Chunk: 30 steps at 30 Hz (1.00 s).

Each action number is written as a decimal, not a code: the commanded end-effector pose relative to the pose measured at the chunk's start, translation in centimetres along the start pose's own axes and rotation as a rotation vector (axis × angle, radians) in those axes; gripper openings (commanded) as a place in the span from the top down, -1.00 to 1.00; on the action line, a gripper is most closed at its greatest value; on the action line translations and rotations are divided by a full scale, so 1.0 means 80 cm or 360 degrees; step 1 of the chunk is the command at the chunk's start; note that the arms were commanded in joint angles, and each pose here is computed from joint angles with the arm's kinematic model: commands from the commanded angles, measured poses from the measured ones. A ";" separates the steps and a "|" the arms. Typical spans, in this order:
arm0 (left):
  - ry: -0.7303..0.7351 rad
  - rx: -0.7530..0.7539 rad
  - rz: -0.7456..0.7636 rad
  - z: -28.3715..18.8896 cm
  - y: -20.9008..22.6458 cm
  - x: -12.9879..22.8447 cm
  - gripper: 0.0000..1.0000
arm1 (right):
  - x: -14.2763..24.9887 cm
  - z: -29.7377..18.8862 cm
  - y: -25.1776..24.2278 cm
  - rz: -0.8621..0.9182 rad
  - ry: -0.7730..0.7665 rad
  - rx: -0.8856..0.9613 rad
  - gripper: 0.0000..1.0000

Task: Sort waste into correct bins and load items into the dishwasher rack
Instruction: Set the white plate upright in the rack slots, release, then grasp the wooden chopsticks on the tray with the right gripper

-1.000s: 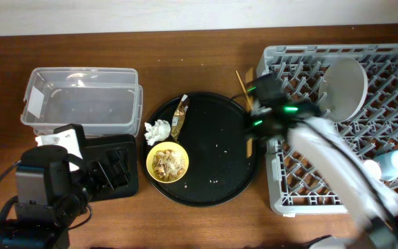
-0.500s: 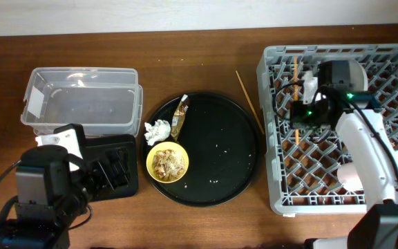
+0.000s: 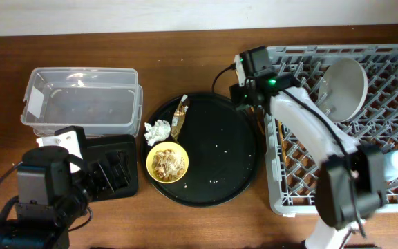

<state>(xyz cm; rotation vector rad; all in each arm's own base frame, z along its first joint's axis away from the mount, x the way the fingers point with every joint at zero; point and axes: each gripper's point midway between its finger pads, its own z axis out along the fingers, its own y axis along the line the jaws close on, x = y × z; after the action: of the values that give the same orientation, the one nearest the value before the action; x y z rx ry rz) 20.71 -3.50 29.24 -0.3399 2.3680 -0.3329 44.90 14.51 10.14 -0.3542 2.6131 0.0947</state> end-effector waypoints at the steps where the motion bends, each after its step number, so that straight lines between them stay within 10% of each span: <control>1: -0.0032 -0.0008 0.0017 -0.004 0.001 -0.005 -0.99 | -0.001 0.059 -0.022 -0.0054 0.0098 0.0143 -0.05; 13: 0.0026 -0.0034 0.0014 -0.004 0.006 0.006 -0.99 | 0.029 0.126 -0.052 0.0022 0.0213 0.0172 0.26; 23: 0.0026 -0.0034 0.0014 -0.004 0.006 0.006 -0.99 | -0.064 0.104 -0.041 -0.0098 -0.0082 0.0226 0.24; 30: 0.0026 -0.0034 0.0014 -0.004 0.006 0.006 -0.99 | -0.006 0.162 -0.050 -0.0109 0.0151 0.0252 0.25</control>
<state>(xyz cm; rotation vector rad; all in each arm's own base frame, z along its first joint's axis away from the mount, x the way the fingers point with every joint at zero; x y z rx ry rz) 20.08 -3.42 28.64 -0.3466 2.4032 -0.3243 52.84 12.89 0.64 -0.3858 2.6403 -0.1153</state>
